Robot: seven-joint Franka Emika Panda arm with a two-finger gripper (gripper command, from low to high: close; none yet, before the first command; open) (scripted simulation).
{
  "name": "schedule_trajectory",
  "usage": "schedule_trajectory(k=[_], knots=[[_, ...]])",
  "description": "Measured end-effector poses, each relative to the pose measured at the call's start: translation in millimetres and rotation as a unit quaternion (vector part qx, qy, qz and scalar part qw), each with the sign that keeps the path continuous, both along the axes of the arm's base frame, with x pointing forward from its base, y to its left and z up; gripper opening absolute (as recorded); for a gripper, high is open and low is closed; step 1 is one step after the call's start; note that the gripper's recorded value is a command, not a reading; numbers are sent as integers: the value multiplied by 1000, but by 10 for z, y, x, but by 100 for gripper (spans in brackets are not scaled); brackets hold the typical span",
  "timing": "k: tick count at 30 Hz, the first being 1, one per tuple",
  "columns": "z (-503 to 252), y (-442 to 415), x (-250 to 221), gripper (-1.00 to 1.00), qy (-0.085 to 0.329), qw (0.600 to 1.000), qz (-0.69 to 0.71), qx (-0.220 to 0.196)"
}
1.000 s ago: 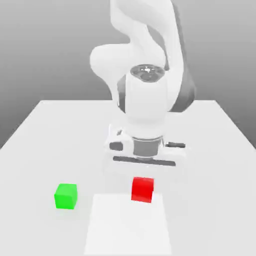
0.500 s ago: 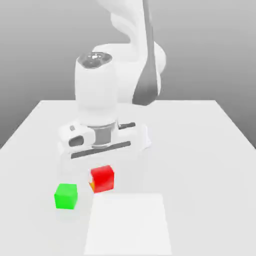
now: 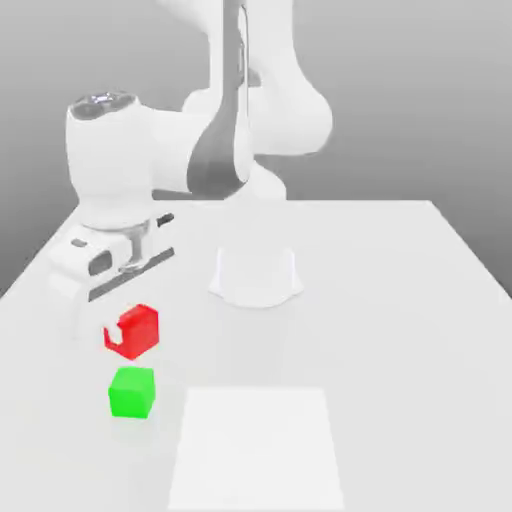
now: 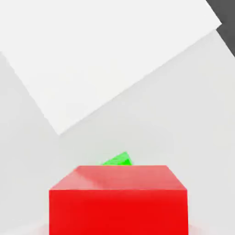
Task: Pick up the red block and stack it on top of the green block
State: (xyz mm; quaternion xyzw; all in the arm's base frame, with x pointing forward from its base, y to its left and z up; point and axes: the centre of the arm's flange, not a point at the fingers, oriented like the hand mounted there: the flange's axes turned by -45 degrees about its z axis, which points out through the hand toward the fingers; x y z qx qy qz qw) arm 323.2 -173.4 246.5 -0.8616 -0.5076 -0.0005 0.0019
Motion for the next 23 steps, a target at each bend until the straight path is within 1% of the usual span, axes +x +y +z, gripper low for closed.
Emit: schedule_trajectory(k=[11,21,22,23], knots=[[-224,3,86,-100,-6,1000,15,14],[-643,-23,-4,-100,-1,1000,9,1],[-670,-26,-16,100,-1,1000,9,0],[-670,-26,-16,100,-1,1000,9,0]])
